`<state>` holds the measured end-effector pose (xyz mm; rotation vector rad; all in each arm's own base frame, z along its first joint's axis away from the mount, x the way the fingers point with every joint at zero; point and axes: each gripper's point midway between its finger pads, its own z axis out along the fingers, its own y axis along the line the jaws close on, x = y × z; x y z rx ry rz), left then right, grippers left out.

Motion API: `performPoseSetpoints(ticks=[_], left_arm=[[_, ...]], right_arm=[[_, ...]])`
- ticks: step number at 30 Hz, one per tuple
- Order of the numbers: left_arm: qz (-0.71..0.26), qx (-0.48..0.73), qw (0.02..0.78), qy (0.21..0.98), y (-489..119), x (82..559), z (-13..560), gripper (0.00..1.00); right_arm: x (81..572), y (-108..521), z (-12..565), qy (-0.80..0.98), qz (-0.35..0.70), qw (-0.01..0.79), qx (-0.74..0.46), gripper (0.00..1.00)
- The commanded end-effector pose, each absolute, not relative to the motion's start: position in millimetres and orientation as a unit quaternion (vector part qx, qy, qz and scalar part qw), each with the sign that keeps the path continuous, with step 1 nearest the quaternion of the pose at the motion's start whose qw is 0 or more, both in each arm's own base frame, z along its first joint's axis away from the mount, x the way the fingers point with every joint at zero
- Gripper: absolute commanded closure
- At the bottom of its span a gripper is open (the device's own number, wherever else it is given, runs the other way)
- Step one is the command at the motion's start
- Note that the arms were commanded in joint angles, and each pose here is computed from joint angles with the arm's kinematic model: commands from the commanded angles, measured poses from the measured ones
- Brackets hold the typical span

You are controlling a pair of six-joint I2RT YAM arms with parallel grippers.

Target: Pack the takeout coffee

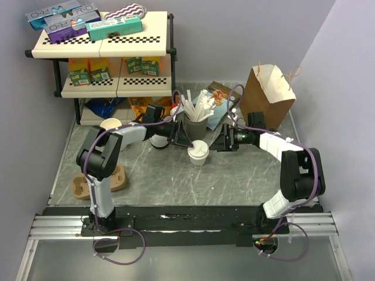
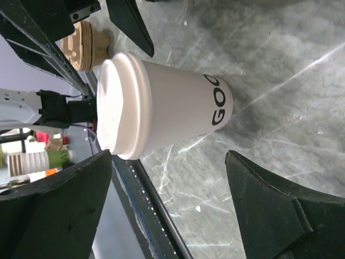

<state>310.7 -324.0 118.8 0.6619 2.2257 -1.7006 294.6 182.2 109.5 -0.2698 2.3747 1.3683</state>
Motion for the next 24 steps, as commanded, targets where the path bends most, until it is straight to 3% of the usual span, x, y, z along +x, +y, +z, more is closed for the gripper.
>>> performPoseSetpoints(ticks=[1,15,24], left_arm=[[-0.574,0.265,0.176,0.755,-320,316,152,0.23],[-0.487,0.329,0.221,0.778,-288,297,160,0.22],[-0.462,0.330,0.252,0.784,-294,292,157,0.22]], right_arm=[[302,183,134,0.832,0.482,0.243,-0.125,0.08],[287,166,151,0.837,0.416,0.310,-0.173,0.09],[336,176,138,0.846,0.435,0.290,-0.103,0.14]])
